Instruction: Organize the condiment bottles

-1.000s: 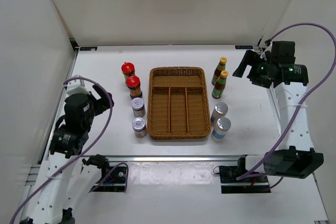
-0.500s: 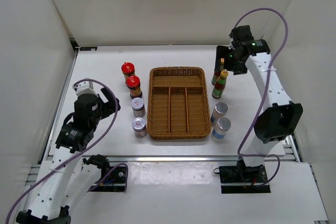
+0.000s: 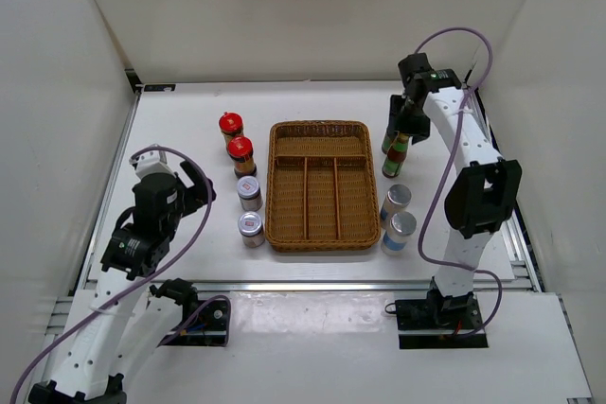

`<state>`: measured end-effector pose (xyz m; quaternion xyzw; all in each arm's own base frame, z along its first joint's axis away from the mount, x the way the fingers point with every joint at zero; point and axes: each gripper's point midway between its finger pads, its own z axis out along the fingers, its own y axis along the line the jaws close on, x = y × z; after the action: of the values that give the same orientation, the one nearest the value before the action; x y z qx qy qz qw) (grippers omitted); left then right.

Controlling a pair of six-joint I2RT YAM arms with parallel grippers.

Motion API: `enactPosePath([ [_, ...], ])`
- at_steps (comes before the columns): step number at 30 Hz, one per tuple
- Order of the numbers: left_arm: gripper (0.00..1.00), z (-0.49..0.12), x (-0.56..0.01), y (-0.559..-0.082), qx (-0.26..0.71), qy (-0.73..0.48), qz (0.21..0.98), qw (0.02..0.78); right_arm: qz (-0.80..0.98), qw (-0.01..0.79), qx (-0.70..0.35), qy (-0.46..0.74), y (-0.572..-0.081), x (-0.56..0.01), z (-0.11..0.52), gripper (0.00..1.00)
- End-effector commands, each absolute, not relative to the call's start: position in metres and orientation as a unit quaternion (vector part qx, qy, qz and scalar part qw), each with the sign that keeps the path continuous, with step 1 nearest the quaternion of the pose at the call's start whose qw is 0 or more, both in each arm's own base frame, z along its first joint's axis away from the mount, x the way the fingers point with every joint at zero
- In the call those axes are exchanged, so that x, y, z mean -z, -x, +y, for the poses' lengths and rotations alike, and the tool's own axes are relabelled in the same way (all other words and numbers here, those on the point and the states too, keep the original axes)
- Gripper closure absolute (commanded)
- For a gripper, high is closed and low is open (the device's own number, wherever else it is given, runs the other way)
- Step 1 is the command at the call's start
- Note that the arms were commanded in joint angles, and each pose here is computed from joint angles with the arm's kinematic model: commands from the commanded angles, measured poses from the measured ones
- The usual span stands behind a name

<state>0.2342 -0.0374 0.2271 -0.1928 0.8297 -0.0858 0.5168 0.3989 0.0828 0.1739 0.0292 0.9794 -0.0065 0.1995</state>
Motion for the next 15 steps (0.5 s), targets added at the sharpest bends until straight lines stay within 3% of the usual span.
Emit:
enactPosePath([
  [1,0.0,-0.037,-0.227,-0.233,0.086,0.193,0.824,0.526,0.98,0.196,0.003,-0.033,-0.399,-0.179,0.087,0.46],
  [6,0.0,-0.038,-0.227,-0.23,0.083,0.17,0.827,0.53,0.978,0.206,0.007,-0.029,-0.403,-0.183,0.085,0.62],
  [11,0.0,-0.04,-0.227,-0.229,0.085,0.166,0.828,0.529,0.968,0.248,0.011,-0.035,-0.413,-0.221,0.082,0.93],
  [15,0.0,-0.041,-0.229,-0.231,0.087,0.166,0.825,0.533,0.945,0.326,-0.005,-0.028,-0.425,-0.279,0.091,1.0],
])
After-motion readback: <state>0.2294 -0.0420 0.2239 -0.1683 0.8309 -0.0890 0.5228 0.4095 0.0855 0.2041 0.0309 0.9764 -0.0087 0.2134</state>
